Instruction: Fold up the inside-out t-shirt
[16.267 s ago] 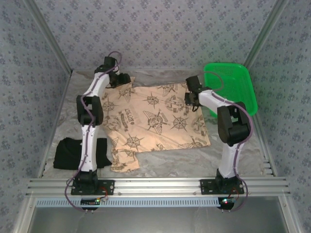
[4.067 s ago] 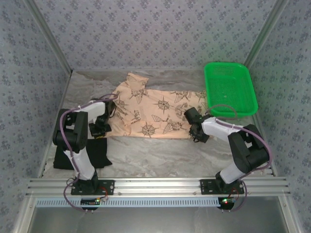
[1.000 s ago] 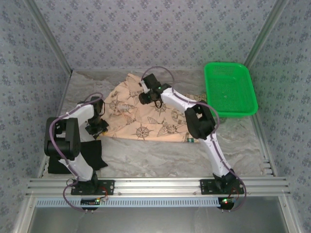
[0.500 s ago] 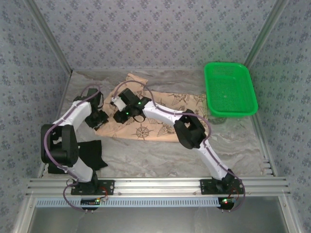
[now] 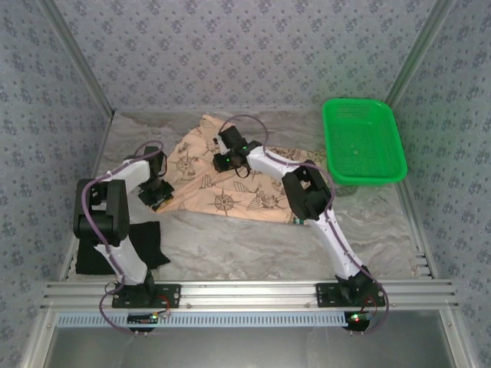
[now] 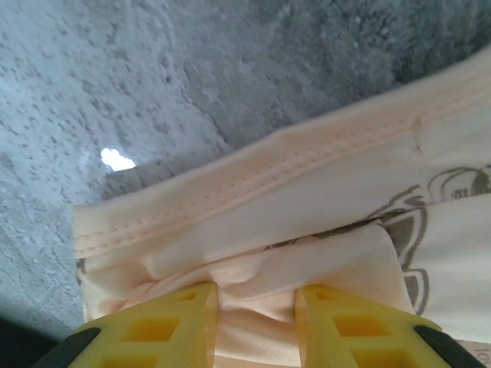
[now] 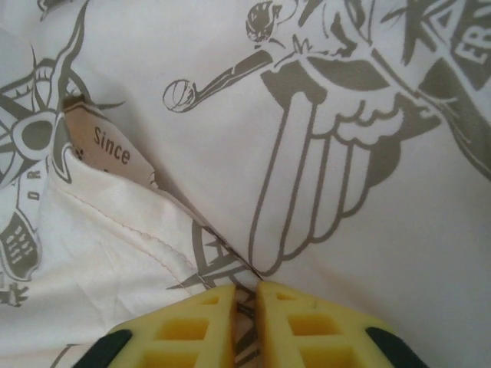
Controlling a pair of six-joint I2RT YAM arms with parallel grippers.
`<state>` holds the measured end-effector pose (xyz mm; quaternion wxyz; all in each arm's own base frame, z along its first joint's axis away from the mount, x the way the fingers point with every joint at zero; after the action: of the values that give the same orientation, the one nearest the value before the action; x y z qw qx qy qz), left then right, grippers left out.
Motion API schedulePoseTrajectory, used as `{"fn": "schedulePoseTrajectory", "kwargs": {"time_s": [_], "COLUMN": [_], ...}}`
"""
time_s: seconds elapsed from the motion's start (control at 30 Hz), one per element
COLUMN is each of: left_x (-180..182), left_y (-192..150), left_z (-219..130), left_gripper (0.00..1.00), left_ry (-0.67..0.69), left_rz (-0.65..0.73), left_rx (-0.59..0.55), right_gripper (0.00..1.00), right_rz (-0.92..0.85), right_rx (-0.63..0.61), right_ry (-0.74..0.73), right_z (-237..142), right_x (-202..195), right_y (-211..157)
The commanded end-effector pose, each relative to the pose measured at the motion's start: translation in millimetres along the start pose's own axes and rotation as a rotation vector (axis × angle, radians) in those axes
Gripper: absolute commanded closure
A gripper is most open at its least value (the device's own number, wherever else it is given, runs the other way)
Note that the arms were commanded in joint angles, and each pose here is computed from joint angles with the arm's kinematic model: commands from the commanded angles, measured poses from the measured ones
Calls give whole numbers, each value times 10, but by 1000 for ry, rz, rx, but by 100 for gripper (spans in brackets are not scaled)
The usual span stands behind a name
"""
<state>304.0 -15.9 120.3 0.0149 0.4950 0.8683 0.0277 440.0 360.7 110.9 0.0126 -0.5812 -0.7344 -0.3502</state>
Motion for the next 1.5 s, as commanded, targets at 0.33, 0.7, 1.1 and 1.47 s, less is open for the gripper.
{"fn": "schedulePoseTrajectory", "kwargs": {"time_s": [0.33, 0.7, 1.1, 1.47], "left_x": [189, -468, -1220, -2144], "left_y": [183, 398, 981, 1224], "left_z": [-426, -819, -910, -1047], "left_gripper": [66, 61, 50, 34], "left_ry": [38, -150, -210, -437], "left_rz": [1, 221, 380, 938], "left_rx": [-95, -268, -388, -552], "right_gripper": [63, 69, 69, 57], "right_rz": [39, 173, 41, 74], "right_rx": [47, 160, 355, 116], "right_ry": [-13, -245, -122, -363], "right_z": [-1243, -1571, -1530, -2066], "right_x": [85, -515, -113, -684], "right_y": [-375, -1706, -2287, -1175]}}
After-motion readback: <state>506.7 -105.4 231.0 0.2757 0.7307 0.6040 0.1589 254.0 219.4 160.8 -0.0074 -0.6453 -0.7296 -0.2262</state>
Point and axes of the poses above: each hand's point on the last joint's axis, 136 mm out from that joint toward the fingers, its own z axis out along the fingers, its own x axis along the line the jaws close on, y = z × x, the point moved 10 cm from there along -z, back along the fingers, and after that the axes turned 12 degrees about z, right-handed, at the moved point
